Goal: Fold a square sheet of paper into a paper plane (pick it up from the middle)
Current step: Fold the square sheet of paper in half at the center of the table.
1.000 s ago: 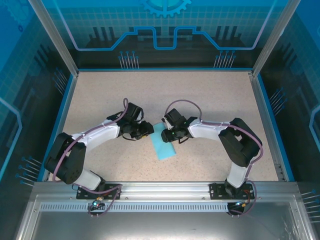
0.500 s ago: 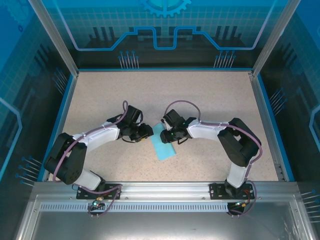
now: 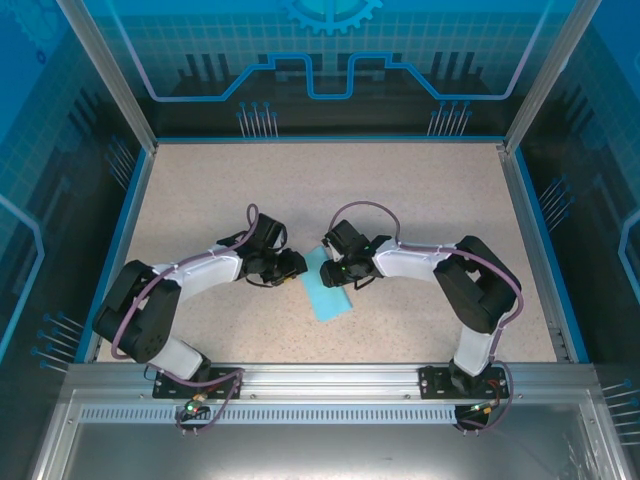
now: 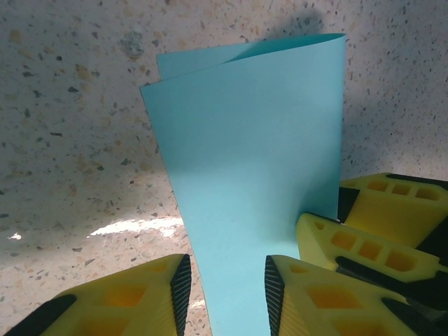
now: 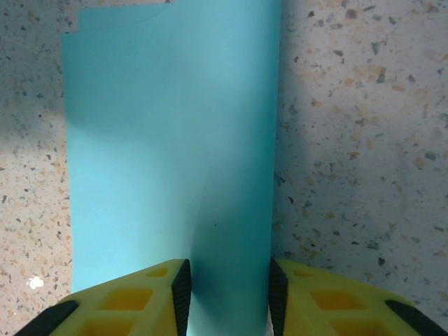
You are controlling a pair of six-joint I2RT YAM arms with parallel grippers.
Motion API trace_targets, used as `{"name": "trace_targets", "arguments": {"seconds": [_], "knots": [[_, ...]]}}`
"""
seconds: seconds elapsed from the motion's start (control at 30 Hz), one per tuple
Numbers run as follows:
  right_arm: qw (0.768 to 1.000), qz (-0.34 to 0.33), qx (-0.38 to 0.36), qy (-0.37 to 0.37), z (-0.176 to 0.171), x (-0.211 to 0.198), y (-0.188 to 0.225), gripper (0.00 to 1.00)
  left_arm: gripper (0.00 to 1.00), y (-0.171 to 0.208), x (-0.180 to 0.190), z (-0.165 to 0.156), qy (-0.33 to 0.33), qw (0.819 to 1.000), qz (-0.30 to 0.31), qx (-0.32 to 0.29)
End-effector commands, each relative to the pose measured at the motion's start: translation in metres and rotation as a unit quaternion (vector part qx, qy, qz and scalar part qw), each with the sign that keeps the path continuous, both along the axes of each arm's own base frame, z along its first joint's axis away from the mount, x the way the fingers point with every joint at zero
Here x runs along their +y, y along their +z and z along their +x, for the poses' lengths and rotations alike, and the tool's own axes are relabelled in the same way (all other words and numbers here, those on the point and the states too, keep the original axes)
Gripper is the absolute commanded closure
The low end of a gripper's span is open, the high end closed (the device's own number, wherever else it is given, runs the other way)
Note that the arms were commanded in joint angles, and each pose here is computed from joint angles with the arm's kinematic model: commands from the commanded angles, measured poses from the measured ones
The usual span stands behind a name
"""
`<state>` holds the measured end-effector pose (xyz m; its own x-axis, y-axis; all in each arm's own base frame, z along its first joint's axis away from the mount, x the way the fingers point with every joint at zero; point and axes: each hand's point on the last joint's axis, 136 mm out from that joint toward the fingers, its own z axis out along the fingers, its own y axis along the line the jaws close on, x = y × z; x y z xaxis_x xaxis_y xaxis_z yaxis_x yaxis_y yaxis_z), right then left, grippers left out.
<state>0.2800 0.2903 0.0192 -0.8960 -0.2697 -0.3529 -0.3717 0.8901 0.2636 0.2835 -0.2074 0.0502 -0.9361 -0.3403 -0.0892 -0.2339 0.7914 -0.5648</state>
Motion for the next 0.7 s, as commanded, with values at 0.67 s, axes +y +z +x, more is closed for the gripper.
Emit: {"name": "trace_targets", "arguments": {"seconds": [0.67], "knots": [[0.997,0.015,0.050,-0.065,-0.0025,0.0017,-0.0090,0.62,0.63,-0.0058,-0.0059,-0.0078,-0.004,1.000,-0.015,0.016]]}}
